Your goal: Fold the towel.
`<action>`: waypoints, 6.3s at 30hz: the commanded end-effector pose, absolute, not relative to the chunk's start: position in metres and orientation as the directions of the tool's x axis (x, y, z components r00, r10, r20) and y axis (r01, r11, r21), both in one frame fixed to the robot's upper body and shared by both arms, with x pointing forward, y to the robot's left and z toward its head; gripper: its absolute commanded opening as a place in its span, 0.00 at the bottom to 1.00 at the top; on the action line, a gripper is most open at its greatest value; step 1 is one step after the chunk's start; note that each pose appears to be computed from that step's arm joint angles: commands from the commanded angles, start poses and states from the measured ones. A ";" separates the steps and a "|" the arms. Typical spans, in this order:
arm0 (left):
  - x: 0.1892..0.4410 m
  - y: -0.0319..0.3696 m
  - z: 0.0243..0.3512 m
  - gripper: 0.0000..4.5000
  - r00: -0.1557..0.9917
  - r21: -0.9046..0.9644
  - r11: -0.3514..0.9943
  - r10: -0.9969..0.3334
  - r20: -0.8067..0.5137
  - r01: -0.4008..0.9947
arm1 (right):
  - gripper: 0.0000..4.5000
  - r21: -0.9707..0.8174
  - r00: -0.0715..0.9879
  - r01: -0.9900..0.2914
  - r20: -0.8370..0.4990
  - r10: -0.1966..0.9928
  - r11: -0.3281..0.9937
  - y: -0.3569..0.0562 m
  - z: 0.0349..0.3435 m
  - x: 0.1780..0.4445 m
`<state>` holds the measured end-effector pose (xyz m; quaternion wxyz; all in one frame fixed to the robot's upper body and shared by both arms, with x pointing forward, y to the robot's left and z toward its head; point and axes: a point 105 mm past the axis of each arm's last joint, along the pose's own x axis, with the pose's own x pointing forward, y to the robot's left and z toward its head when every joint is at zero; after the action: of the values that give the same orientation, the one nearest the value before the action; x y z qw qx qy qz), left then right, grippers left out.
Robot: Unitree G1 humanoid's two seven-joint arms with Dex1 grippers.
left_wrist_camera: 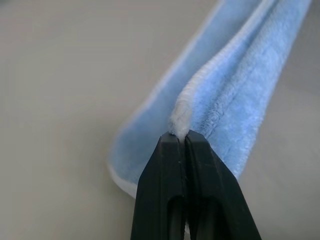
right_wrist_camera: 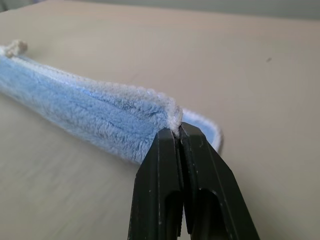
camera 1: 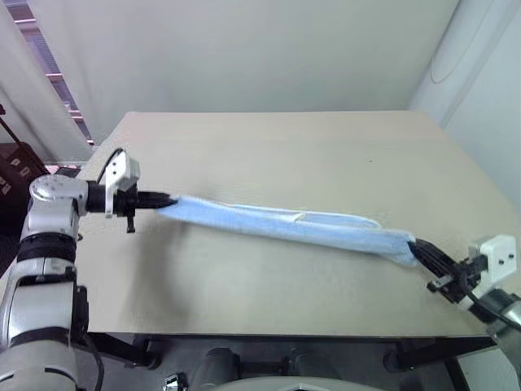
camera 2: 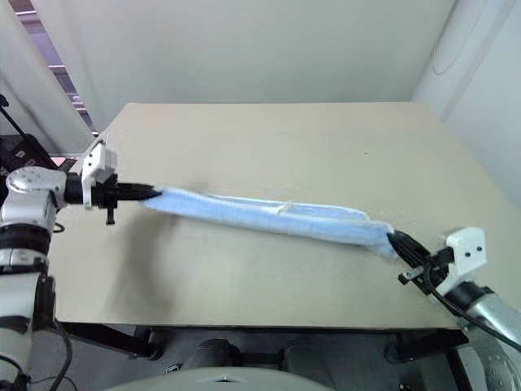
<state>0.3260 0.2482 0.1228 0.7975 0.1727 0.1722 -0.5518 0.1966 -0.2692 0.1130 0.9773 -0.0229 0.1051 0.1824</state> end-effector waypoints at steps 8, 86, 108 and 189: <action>0.319 0.251 0.126 0.01 0.379 0.062 0.399 -0.797 -0.470 0.915 | 0.00 -0.022 0.913 -0.347 -0.237 0.332 0.938 -0.283 0.112 0.204; 0.327 0.156 0.111 0.99 0.186 -0.189 0.251 -0.934 -0.306 0.949 | 0.96 0.920 0.821 0.169 -0.330 0.465 0.355 -0.269 0.052 0.245; 0.329 0.157 0.107 0.99 0.211 -0.175 0.275 -0.925 -0.316 0.945 | 0.96 0.884 0.728 0.224 -0.432 0.532 0.411 -0.249 0.041 0.257; 0.334 0.156 0.105 1.00 0.213 -0.183 0.283 -0.921 -0.326 0.942 | 0.00 0.627 0.558 -0.532 -0.246 0.792 0.569 -0.116 0.127 0.270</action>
<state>0.3333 0.1566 0.0955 0.7763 0.0216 0.2080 -0.5947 0.2678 -0.1234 0.1233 0.8472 0.2602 0.2699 0.3765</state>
